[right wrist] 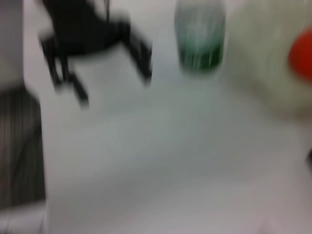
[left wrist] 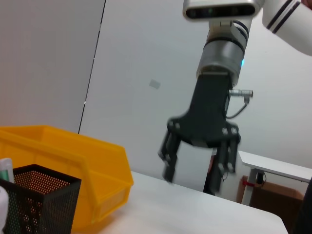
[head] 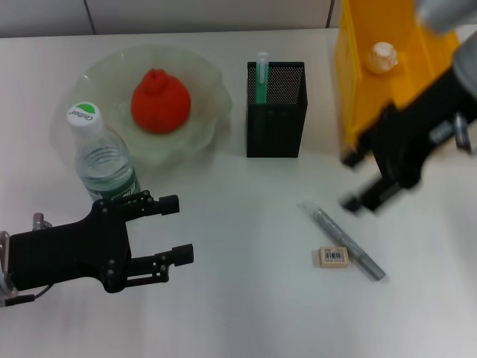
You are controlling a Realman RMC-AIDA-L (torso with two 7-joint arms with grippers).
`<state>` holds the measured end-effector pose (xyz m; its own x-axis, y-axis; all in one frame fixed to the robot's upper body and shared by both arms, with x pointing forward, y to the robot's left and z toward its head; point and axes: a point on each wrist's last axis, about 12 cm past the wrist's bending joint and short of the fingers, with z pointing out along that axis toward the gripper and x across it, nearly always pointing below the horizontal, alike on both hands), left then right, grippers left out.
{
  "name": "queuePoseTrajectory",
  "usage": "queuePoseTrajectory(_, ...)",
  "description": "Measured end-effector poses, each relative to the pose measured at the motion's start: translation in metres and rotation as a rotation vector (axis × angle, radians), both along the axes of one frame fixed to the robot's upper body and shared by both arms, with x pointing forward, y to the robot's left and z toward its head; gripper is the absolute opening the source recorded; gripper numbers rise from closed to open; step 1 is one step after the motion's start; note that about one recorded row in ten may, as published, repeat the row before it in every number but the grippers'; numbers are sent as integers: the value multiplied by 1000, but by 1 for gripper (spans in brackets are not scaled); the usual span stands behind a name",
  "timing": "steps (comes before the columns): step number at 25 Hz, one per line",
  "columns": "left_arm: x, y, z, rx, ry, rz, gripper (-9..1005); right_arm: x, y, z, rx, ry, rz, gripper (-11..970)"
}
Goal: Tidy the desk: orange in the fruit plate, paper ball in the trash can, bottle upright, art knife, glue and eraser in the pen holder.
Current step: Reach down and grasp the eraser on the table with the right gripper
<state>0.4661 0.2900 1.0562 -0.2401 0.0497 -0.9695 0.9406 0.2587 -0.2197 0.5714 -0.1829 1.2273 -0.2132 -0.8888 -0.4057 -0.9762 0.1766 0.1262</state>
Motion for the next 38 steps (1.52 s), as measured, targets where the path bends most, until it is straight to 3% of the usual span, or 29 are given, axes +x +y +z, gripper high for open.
queuePoseTrajectory(1,0,0,0,0,0,0,775,0,0,0,0,0,0,695)
queuePoseTrajectory(3,0,-1,0,-2,0,-1,776,-7,16,-14,-138,21,77,695)
queuePoseTrajectory(12,0,-1,0,-3,0,4,775,-12,47,-54,-257,15,176,694)
queuePoseTrajectory(21,0,-1,-1,-2,2,12,775,-11,53,-71,-280,-2,185,694)
queuePoseTrajectory(24,0,-1,-1,-3,3,14,775,-10,55,-78,-281,0,183,629)
queuePoseTrajectory(38,0,-2,-3,1,15,16,775,-11,65,-98,-270,-19,188,513)
